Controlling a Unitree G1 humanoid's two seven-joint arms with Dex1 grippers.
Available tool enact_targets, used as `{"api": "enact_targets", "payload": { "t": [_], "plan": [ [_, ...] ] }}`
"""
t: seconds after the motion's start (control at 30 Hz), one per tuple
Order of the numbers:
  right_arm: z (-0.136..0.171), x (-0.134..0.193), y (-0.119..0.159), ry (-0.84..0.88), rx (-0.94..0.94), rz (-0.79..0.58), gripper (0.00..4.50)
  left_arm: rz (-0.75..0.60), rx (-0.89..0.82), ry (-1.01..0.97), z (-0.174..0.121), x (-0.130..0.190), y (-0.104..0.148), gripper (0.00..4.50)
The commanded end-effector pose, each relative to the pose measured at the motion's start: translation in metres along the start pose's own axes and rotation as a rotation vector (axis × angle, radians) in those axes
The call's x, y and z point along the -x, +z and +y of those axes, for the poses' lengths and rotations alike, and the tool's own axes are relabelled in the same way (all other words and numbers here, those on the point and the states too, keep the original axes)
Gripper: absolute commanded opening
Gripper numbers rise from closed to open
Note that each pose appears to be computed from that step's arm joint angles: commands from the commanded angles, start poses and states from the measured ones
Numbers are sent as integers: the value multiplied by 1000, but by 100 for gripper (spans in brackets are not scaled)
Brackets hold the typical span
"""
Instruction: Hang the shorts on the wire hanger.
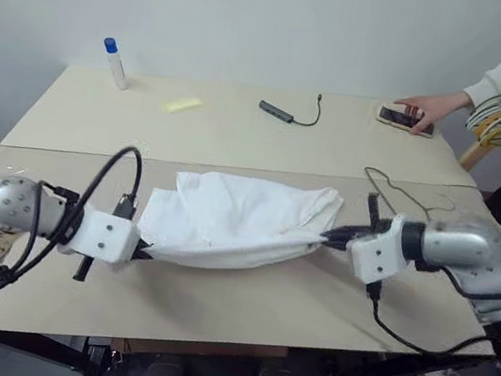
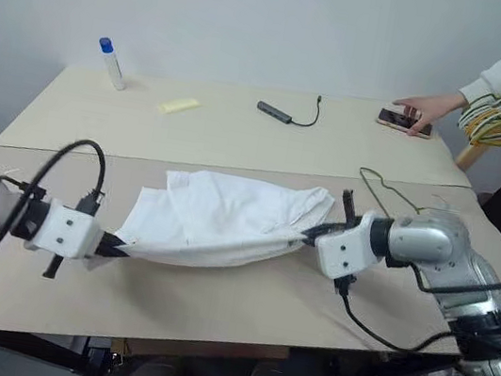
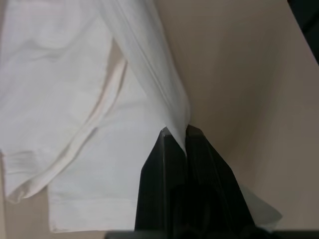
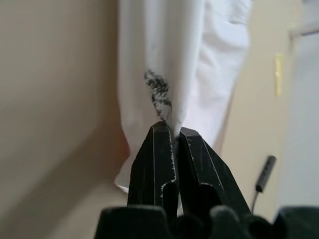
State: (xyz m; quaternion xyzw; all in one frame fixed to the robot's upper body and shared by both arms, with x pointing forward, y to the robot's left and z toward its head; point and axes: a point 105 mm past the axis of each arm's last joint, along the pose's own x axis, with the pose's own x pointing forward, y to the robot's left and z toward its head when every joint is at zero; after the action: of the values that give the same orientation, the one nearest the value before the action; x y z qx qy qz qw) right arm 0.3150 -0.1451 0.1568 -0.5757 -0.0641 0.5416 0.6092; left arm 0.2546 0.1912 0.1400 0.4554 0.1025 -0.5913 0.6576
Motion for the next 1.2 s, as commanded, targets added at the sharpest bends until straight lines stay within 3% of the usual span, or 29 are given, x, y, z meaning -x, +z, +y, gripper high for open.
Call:
{"api": "enact_targets", "payload": {
  "t": [0.03, 0.1, 0.17, 0.23, 0.33, 0.4, 0.5, 0.6, 0.73, 0.93, 1.1, 1.2],
  "plan": [
    [-90, 6, -20, -401, -36, 103, 0, -31, -17, 362, 81, 13, 7, 3],
    [-144, 12, -29, -663, -69, 176, 0, -20, -29, 576, 131, 26, 10, 3],
    [-211, 46, -28, -1103, -111, 218, 0, 0, -26, 960, 202, 62, 20, 3],
    [-248, 84, -12, -1454, -128, 159, 0, 20, -109, 1332, 250, 106, 41, 3],
    [-256, 104, 6, -1627, -65, 45, 0, -33, -231, 1664, 274, 155, 75, 3],
    [-247, 97, 9, -1604, -17, -1, 0, -118, -298, 1707, 271, 165, 90, 3],
    [-217, 66, 0, -1412, 29, -20, 0, -198, -365, 1475, 252, 133, 86, 3],
    [-159, 24, -12, -1066, 52, -75, 0, -244, -340, 1033, 190, 75, 62, 3],
    [-95, -4, -20, -717, 41, -120, 0, -193, -193, 626, 110, 39, 36, 3],
    [-24, -23, -32, -352, 35, -106, 0, -48, 3, 164, 7, 27, 15, 3],
    [4, -23, -35, -230, 103, -89, 0, 5, 65, -50, -40, 29, 16, 3],
    [19, -22, -37, -190, 140, -73, 0, -34, 103, -128, -65, 20, 30, 3]
  ]
}}
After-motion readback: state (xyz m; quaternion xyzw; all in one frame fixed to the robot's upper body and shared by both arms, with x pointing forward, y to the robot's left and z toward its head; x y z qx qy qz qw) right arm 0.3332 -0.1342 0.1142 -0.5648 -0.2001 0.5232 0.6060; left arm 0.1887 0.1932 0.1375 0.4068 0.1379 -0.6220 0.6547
